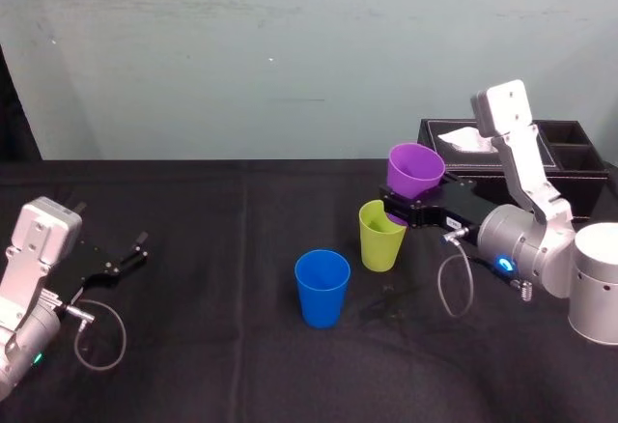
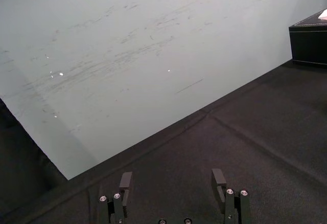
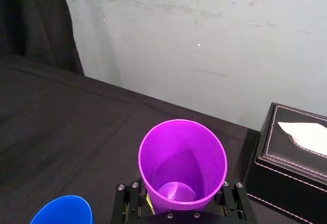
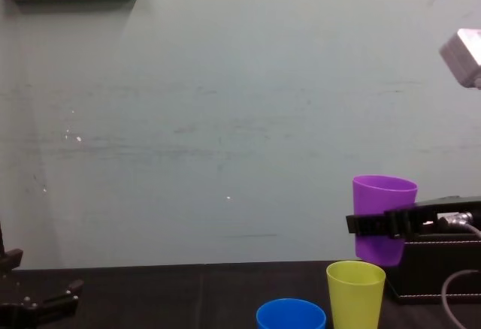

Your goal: Stack the three plastic cups sequentially using one hand.

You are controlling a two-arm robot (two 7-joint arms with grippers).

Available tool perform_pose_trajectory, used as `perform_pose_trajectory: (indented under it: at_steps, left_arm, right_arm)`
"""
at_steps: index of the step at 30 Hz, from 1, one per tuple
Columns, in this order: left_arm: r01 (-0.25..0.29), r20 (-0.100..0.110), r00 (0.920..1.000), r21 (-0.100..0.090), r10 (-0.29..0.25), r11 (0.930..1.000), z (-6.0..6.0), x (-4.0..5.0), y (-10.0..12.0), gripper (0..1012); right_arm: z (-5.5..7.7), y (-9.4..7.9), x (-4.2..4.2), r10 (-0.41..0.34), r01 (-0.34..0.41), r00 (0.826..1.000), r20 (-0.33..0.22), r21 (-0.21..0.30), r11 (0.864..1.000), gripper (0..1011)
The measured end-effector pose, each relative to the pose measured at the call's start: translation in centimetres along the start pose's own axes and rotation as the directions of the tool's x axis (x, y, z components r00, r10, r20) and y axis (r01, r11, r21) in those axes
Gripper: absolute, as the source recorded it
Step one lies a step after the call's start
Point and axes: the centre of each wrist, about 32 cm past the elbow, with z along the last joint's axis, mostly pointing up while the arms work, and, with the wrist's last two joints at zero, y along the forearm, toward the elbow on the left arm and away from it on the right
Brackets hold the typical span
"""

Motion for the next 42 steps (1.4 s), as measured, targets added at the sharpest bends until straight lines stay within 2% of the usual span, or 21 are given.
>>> perform_pose_trajectory:
  at_steps: [23, 42]
  left_arm:
    - [0.0, 0.0, 1.0, 0.0, 0.0, 1.0, 0.0, 0.0, 0.0, 1000]
    - [0.0, 0.0, 1.0, 0.0, 0.0, 1.0, 0.0, 0.0, 0.0, 1000]
  right_arm:
    - [-0.1, 2.9, 0.04, 0.002, -0.002, 0.999, 0.042, 0.002, 1.0, 716]
    - [-1.0, 4.0, -0.14, 0.003, -0.002, 0.999, 0.045, -0.014, 1.0, 716]
